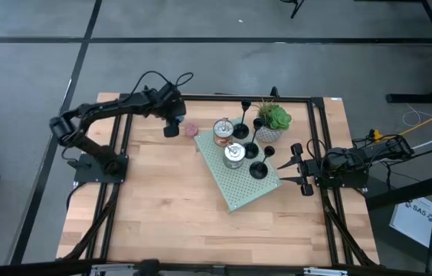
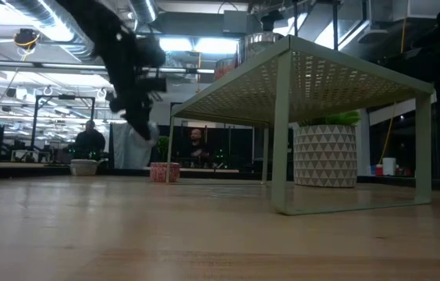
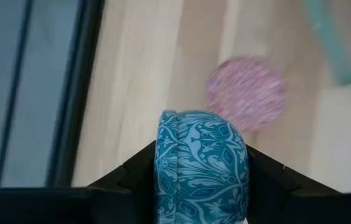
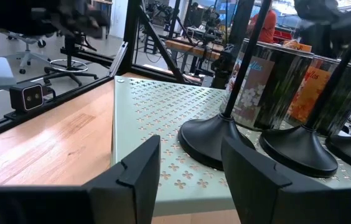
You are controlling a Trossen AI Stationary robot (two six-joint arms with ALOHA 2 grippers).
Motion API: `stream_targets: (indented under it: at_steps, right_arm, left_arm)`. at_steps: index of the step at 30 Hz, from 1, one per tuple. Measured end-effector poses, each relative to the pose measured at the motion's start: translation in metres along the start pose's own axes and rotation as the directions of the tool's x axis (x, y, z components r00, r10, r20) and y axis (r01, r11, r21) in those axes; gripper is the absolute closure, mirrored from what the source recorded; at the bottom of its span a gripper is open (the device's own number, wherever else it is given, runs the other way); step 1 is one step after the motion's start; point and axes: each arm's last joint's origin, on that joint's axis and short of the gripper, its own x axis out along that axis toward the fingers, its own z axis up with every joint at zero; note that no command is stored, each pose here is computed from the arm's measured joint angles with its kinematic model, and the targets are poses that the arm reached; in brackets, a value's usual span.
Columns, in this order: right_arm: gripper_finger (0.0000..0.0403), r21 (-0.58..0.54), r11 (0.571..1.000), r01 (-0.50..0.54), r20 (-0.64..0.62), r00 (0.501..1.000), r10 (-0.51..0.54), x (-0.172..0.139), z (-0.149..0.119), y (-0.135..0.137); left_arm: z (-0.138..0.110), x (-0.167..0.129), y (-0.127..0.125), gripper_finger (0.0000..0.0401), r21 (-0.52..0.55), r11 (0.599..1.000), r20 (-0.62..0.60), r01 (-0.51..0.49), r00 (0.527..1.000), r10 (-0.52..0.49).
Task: Pick & Place candle stick holders
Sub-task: Put the blue scented candle on the shelf
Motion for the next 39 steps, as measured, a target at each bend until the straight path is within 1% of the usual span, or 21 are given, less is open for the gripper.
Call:
stream_targets:
  at_steps: [3,6,10,12,14,17,20,23,25,27,30,33,36,39]
  right_arm:
    - [0.0231,0.0,1.0,0.0,0.0,1.0,0.0,0.0,0.0,0.0]
    - [0.0231,0.0,1.0,0.0,0.0,1.0,0.0,0.0,0.0,0.0]
    - [0.0231,0.0,1.0,0.0,0.0,1.0,0.0,0.0,0.0,0.0]
    - [0.0231,0.0,1.0,0.0,0.0,1.0,0.0,0.0,0.0,0.0]
    - [0.0231,0.0,1.0,0.0,0.0,1.0,0.0,0.0,0.0,0.0]
    - [0.0231,0.0,1.0,0.0,0.001,1.0,0.0,0.0,0.0,0.0]
    - [0.0231,0.0,1.0,0.0,0.001,1.0,0.0,0.0,0.0,0.0]
    - [0.0231,0.0,1.0,0.0,0.0,1.0,0.0,0.0,0.0,0.0]
    - [0.0231,0.0,1.0,0.0,0.0,1.0,0.0,0.0,0.0,0.0]
    - [0.0231,0.0,1.0,0.0,0.0,1.0,0.0,0.0,0.0,0.0]
    - [0.0231,0.0,1.0,0.0,0.0,1.0,0.0,0.0,0.0,0.0]
    - [0.0231,0.0,1.0,0.0,0.0,1.0,0.0,0.0,0.0,0.0]
    - [0.0231,0.0,1.0,0.0,0.0,1.0,0.0,0.0,0.0,0.0]
    - [0.0231,0.0,1.0,0.0,0.0,1.0,0.0,0.0,0.0,0.0]
  left_arm:
    - [0.011,-0.021,-0.018,0.0232,0.068,0.997,0.06,-0.044,0.997,0.04]
    - [0.021,-0.042,-0.039,0.0232,0.145,0.985,0.128,-0.094,0.989,0.076]
    - [0.032,-0.064,-0.071,0.0232,0.239,0.962,0.231,-0.134,0.97,0.078]
    - [0.037,-0.072,-0.087,0.0232,0.292,0.943,0.276,-0.157,0.958,0.074]
    - [0.041,-0.078,-0.105,0.0232,0.359,0.914,0.314,-0.189,0.946,0.073]
    - [0.046,-0.085,-0.13,0.0232,0.469,0.848,0.362,-0.248,0.929,0.072]
    - [0.051,-0.09,-0.154,0.0232,0.539,0.789,0.417,-0.296,0.907,0.055]
    - [0.057,-0.094,-0.173,0.0232,0.562,0.759,0.482,-0.328,0.876,0.022]
    - [0.06,-0.095,-0.185,0.0232,0.575,0.748,0.51,-0.332,0.86,-0.01]
    - [0.065,-0.094,-0.197,0.0232,0.571,0.746,0.548,-0.342,0.835,-0.036]
    - [0.07,-0.09,-0.215,0.0232,0.588,0.722,0.588,-0.365,0.806,-0.072]
    - [0.075,-0.083,-0.234,0.0232,0.617,0.671,0.617,-0.411,0.782,-0.088]
    - [0.082,-0.076,-0.251,0.023,0.607,0.643,0.672,-0.468,0.733,-0.101]
    - [0.087,-0.066,-0.267,0.0222,0.609,0.604,0.707,-0.514,0.697,-0.121]
